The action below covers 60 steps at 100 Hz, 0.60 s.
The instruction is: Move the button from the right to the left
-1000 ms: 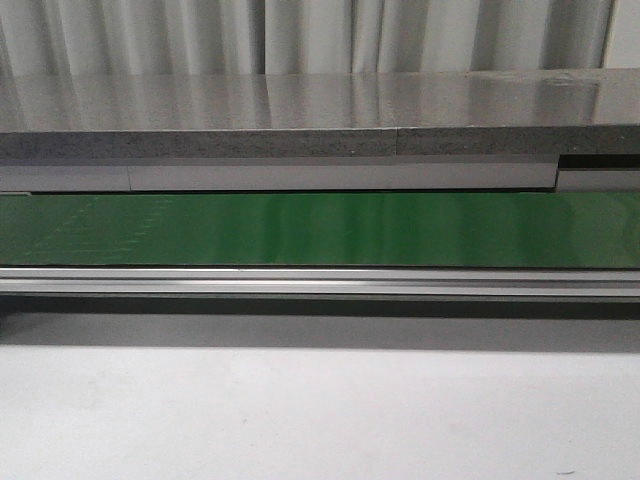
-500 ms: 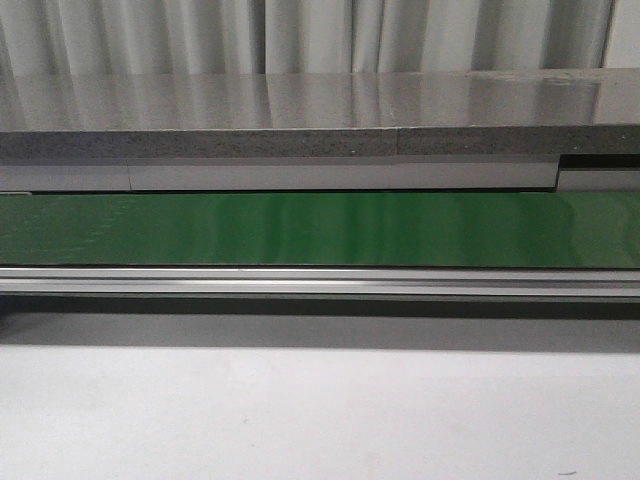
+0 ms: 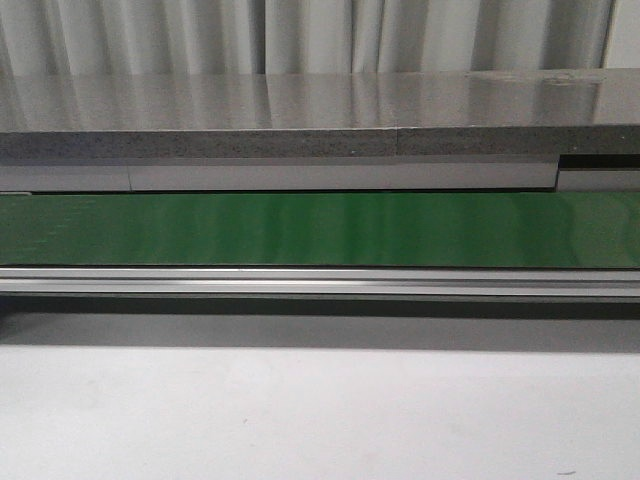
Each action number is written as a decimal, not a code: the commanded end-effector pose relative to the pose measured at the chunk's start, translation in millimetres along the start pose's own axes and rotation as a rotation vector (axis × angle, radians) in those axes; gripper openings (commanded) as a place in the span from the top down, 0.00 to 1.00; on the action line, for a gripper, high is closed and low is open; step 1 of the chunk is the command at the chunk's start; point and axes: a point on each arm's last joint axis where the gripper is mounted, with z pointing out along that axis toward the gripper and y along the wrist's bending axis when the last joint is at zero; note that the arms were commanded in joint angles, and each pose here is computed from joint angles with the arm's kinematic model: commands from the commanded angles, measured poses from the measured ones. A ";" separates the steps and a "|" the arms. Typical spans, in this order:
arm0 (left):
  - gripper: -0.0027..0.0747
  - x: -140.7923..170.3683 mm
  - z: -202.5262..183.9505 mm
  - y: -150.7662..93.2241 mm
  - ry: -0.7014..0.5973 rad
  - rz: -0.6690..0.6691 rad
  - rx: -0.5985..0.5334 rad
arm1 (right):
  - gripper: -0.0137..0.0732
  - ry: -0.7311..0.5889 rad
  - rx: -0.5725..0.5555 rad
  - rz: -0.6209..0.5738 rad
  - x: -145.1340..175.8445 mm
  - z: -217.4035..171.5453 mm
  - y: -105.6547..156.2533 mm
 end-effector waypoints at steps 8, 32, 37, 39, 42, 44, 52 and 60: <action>0.99 6.8 -0.4 -0.2 -0.062 -0.014 0.005 | 0.92 0.069 0.022 -0.022 -36.5 24.7 1.1; 0.99 6.8 -0.4 -0.2 -0.062 -0.014 0.005 | 0.92 0.299 0.053 -0.041 -58.7 69.4 1.6; 0.99 6.8 -0.4 -0.2 -0.062 -0.014 0.005 | 0.92 0.350 0.066 -0.054 -60.6 79.7 0.9; 0.99 6.8 -0.4 -0.2 -0.062 -0.014 0.005 | 0.92 0.364 0.071 -0.058 -61.9 81.6 0.6; 0.99 6.8 -0.4 -0.2 -0.062 -0.014 0.005 | 0.92 0.396 0.079 -0.066 -62.3 88.2 0.1; 0.99 6.8 -0.4 -0.2 -0.062 -0.014 0.005 | 0.92 0.416 0.083 -0.070 -62.8 92.0 -0.1; 0.99 6.8 -0.4 -0.2 -0.062 -0.014 0.005 | 0.90 0.475 0.098 -0.082 -66.2 104.5 -0.9; 0.99 6.8 -0.4 -0.2 -0.062 -0.014 0.005 | 0.82 0.515 0.102 -0.086 -68.0 119.0 -0.6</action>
